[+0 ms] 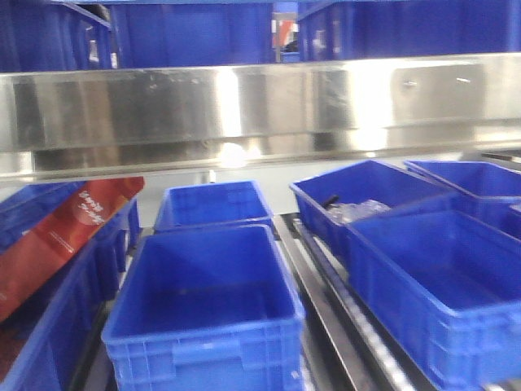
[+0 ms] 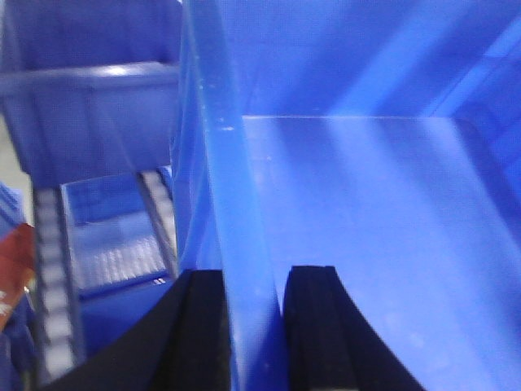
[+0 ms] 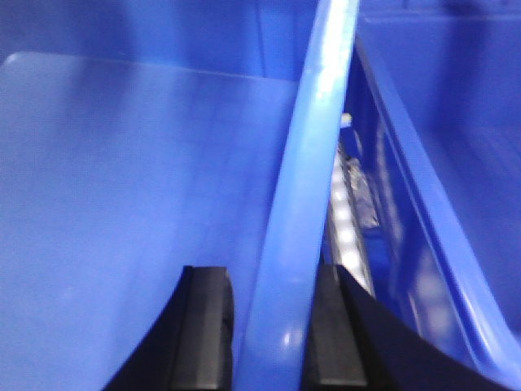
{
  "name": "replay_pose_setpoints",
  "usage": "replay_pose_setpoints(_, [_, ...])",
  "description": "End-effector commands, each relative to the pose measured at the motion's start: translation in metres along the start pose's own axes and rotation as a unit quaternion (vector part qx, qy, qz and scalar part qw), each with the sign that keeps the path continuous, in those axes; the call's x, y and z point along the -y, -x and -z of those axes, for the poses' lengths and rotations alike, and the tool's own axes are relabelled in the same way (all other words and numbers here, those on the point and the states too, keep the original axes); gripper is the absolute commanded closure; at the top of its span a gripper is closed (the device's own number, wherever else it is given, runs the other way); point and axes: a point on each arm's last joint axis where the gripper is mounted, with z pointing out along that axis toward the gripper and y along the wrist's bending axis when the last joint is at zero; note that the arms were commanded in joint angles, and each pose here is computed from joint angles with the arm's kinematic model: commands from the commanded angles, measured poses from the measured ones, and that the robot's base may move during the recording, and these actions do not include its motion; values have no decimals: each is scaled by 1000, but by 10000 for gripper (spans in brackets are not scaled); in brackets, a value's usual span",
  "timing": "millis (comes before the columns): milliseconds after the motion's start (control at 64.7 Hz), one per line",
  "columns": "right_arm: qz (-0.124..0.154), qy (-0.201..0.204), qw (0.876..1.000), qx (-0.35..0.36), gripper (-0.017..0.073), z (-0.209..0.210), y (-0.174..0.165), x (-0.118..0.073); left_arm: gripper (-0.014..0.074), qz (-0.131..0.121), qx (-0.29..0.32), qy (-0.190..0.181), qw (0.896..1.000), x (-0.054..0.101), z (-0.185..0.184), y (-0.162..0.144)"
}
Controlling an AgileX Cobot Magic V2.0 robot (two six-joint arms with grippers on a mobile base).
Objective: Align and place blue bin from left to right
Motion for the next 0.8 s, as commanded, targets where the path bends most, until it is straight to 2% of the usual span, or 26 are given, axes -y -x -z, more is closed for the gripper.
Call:
replay_pose_setpoints(0, [14,1,997,69,629,17,15,0,705,-14,68,-6,998,1,17,18])
replay_pose_setpoints(788, [14,1,997,69,629,17,15,0,705,-14,68,-6,998,1,17,18])
